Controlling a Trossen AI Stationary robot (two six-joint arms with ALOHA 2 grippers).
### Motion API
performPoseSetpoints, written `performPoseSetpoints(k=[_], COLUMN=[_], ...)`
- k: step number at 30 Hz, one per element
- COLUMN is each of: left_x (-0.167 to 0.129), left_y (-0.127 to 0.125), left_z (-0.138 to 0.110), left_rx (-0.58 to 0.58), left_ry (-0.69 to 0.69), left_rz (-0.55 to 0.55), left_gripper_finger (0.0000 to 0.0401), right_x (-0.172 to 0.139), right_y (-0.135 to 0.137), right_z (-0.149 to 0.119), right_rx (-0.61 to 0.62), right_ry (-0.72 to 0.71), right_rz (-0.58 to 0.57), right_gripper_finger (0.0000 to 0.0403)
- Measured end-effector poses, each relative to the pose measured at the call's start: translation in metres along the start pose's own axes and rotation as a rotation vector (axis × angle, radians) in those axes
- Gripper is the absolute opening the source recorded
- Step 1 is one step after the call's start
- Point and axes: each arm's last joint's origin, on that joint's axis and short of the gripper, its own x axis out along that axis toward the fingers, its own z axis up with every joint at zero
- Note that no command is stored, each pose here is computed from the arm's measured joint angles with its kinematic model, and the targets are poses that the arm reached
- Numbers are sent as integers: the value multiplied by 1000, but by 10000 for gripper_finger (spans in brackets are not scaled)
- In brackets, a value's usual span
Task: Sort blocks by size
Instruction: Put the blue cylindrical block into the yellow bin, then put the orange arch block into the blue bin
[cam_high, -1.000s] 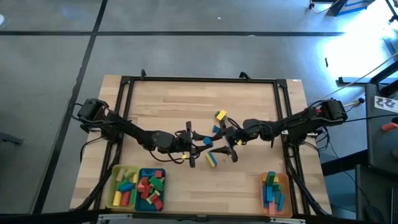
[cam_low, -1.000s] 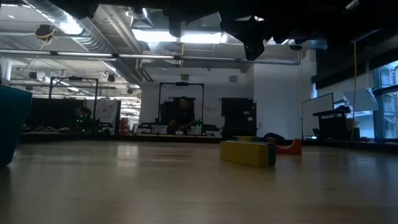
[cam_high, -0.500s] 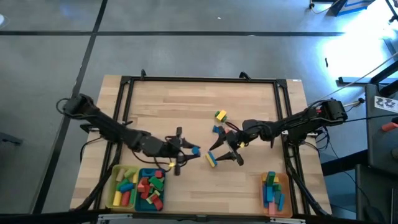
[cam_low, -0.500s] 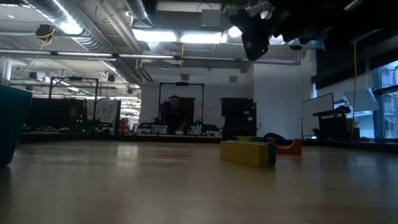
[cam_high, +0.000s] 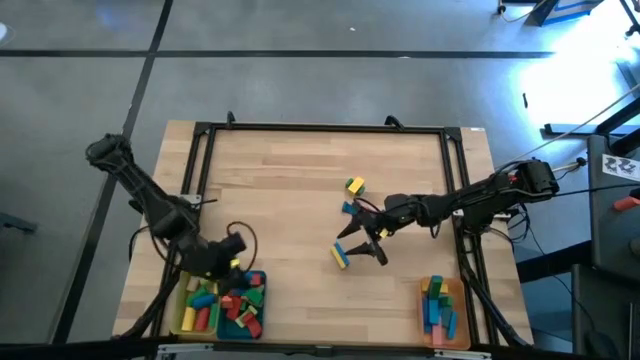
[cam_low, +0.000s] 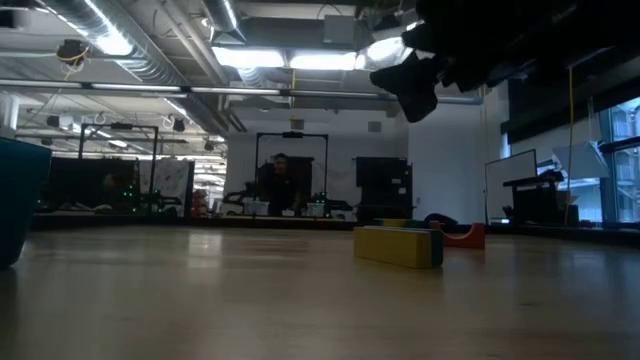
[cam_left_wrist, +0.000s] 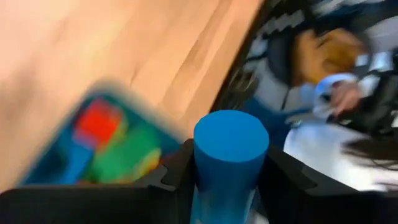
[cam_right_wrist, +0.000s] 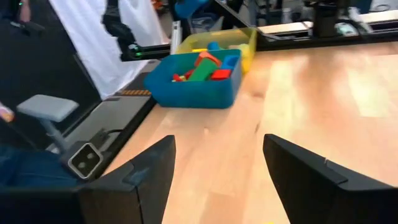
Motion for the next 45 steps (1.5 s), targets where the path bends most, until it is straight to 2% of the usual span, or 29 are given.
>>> performPoseSetpoints(k=[8, 14, 19, 23, 27, 30, 32, 36, 39, 42, 45], left_x=[-8, -15, -18, -18, -17, -15, -13, -9, -7, -5, -4], left_y=[15, 28, 37, 38, 35, 29, 24, 18, 17, 18, 19], left_z=[-40, -49, -49, -49, -49, -49, -48, -41, -33, -24, -14], left_rx=[-356, -479, -531, -530, -516, -518, -491, -417, -349, -279, -184], left_ry=[362, 348, 307, 305, 319, 327, 304, 175, 40, -98, -210], left_rz=[239, 415, 526, 531, 495, 418, 354, 243, 201, 191, 196], left_gripper_finger=[126, 131, 165, 196, 208, 209, 209, 210, 210, 210, 210], right_x=[0, 0, 0, 0, -3, -12, -20, -36, -43, -45, -43], right_y=[-1, -1, -1, -1, -1, -3, -5, -7, -10, -12, -13], right_z=[0, 0, -2, -3, -4, -5, -5, -9, -20, -29, -34], right_rx=[0, 21, 67, 68, 74, 93, 104, 97, 87, 82, 79], right_ry=[-5, -3, 17, 23, 53, 120, 160, 258, 373, 454, 487], right_rz=[-26, -27, -31, -32, -44, -118, -207, -442, -569, -635, -650], right_gripper_finger=[246, 246, 246, 246, 246, 246, 246, 246, 246, 246, 246])
